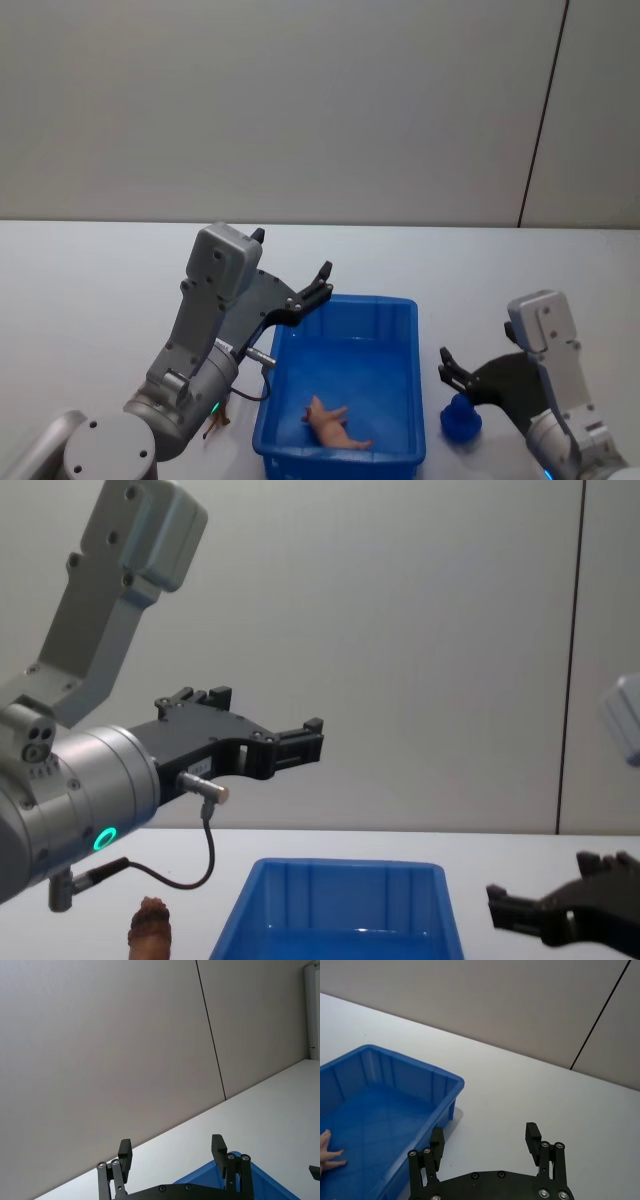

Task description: Pick up the two dolls from the table and place them into the box.

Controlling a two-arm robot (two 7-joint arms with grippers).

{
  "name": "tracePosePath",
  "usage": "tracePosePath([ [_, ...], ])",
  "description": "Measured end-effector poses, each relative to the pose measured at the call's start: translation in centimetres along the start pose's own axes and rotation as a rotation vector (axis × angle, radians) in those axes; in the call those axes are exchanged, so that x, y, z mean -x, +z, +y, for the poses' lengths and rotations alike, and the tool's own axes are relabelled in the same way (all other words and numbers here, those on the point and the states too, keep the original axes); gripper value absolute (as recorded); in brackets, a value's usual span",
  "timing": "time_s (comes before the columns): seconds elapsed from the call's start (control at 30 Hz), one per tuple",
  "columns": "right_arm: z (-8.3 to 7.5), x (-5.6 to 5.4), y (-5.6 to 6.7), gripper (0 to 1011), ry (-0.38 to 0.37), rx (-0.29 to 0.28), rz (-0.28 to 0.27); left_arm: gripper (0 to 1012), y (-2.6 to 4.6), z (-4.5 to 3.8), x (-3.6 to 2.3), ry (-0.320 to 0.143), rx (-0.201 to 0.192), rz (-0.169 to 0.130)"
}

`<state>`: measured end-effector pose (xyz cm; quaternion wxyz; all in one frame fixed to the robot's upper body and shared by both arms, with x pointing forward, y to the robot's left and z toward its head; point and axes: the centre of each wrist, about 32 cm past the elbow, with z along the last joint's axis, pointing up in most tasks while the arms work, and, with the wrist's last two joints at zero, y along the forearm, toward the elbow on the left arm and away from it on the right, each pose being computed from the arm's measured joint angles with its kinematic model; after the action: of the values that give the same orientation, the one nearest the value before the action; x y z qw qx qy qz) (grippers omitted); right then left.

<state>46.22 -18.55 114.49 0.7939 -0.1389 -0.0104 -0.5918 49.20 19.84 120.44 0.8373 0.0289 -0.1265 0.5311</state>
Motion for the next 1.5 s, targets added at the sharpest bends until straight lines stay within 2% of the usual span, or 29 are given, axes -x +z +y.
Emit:
tracePosePath([
  [0.33,0.4,-0.4,-1.6,1001,0.046,0.055,0.020,1001,0.00,0.00,0.00,0.000,0.000,0.000],
  [0.67,1.0,-0.2,-3.0,999,0.071,0.094,0.034,1001,0.00,0.00,0.00,0.000,0.000,0.000],
  [0.87,1.3,-0.1,-3.5,886,0.079,0.105,0.042,1001,0.00,0.00,0.00,0.000,0.000,0.000],
  [0.97,1.5,0.0,-3.8,783,0.082,0.111,0.047,1001,0.00,0.00,0.00,0.000,0.000,0.000],
  [1.0,1.5,0.1,-3.8,783,0.083,0.112,0.048,1001,0.00,0.00,0.00,0.000,0.000,0.000],
  [1.13,1.6,0.2,-4.0,630,0.088,0.117,0.051,1001,0.00,0.00,0.00,0.000,0.000,0.000],
  [1.17,1.6,0.2,-4.1,630,0.088,0.117,0.052,1001,0.00,0.00,0.00,0.000,0.000,0.000],
  [1.23,1.7,0.2,-4.2,560,0.091,0.118,0.053,1001,0.00,0.00,0.00,0.000,0.000,0.000],
  [1.27,1.7,0.3,-4.2,493,0.094,0.117,0.054,1001,0.00,0.00,0.00,0.000,0.000,0.000],
  [1.3,1.7,0.3,-4.2,493,0.094,0.117,0.054,1001,0.00,0.00,0.00,0.000,0.000,0.000],
  [1.43,1.7,0.3,-4.3,350,0.099,0.112,0.054,1001,0.00,0.00,0.00,0.000,0.000,0.000],
  [1.5,1.7,0.4,-4.3,317,0.101,0.110,0.054,1001,0.00,0.00,0.00,0.000,0.000,0.000],
])
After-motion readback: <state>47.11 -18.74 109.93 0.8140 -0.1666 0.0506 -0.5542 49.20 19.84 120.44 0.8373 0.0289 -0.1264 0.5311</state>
